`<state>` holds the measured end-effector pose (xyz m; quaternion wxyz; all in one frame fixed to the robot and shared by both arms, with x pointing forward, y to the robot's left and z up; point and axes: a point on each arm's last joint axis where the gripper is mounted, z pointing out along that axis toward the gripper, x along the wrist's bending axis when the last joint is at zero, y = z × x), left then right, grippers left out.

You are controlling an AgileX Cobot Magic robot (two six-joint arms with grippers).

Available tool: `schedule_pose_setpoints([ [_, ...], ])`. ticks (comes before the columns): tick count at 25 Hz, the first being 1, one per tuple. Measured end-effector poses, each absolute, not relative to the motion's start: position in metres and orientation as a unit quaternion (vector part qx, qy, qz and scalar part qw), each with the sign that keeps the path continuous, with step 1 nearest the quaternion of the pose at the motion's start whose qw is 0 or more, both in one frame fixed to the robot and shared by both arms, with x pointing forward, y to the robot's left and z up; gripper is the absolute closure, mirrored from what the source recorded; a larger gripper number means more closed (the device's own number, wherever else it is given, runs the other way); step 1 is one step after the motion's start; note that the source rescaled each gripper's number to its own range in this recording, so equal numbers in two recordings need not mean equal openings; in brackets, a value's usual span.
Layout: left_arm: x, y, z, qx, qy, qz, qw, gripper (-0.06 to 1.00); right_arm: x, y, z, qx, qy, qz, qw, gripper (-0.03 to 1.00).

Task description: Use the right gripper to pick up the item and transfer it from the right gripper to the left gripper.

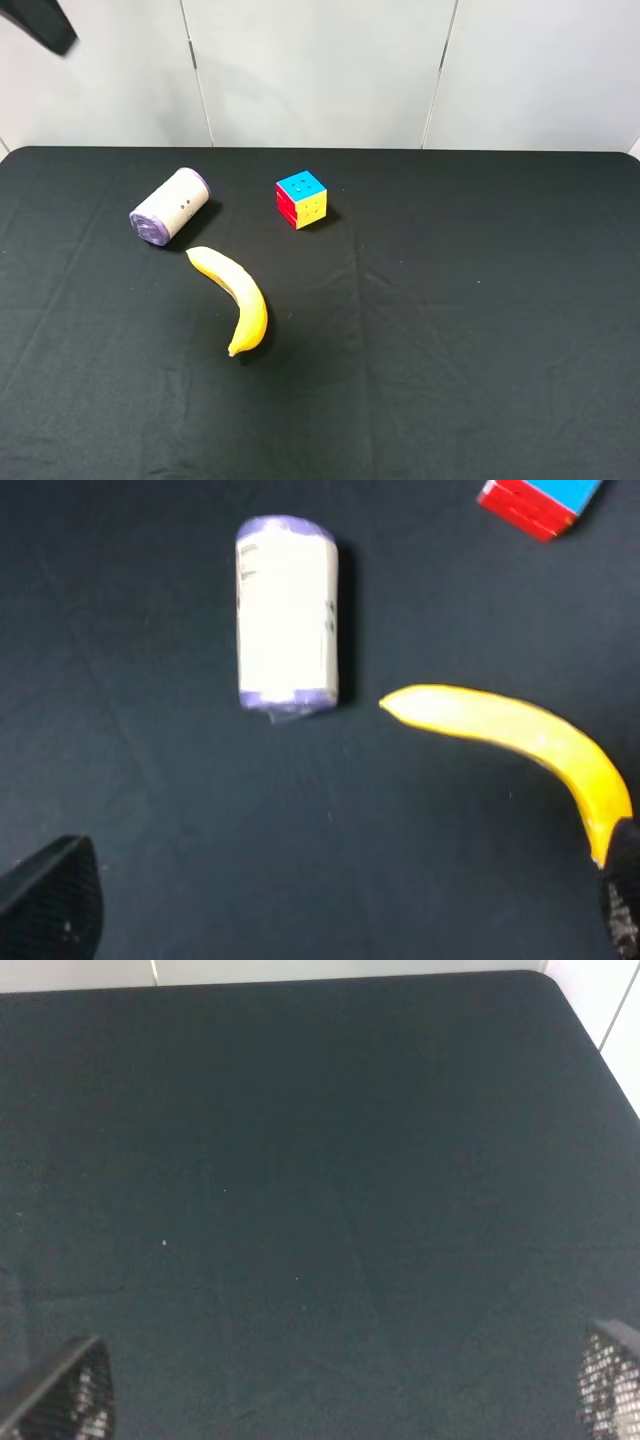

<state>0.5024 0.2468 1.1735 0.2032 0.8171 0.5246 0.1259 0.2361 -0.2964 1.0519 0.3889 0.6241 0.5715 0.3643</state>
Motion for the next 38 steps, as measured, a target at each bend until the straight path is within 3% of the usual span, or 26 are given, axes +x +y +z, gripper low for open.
schedule_pose_setpoints([
  [10,0.436,0.258,1.225,0.769,0.542,0.190,0.282,-0.05,0.236,-0.296,1.052,0.624,0.571,0.364,0.389,-0.03],
  [16,0.390,0.265,1.224,0.759,0.539,0.206,0.300,-0.05,0.236,-0.296,1.052,0.624,0.571,0.364,0.389,-0.03],
  [24,0.320,0.276,1.176,0.757,0.543,0.204,0.301,-0.05,0.236,-0.296,1.052,0.624,0.571,0.364,0.389,-0.03],
  [30,0.263,0.283,1.134,0.725,0.564,0.202,0.341,-0.06,0.236,-0.296,1.052,0.624,0.571,0.364,0.389,-0.03],
  [34,0.229,0.291,1.102,0.708,0.557,0.236,0.365,-0.06,0.236,-0.296,1.052,0.624,0.571,0.364,0.389,-0.03],
  [38,0.221,0.300,1.078,0.701,0.564,0.273,0.341,-0.06,0.236,-0.296,1.052,0.624,0.571,0.364,0.389,-0.03],
])
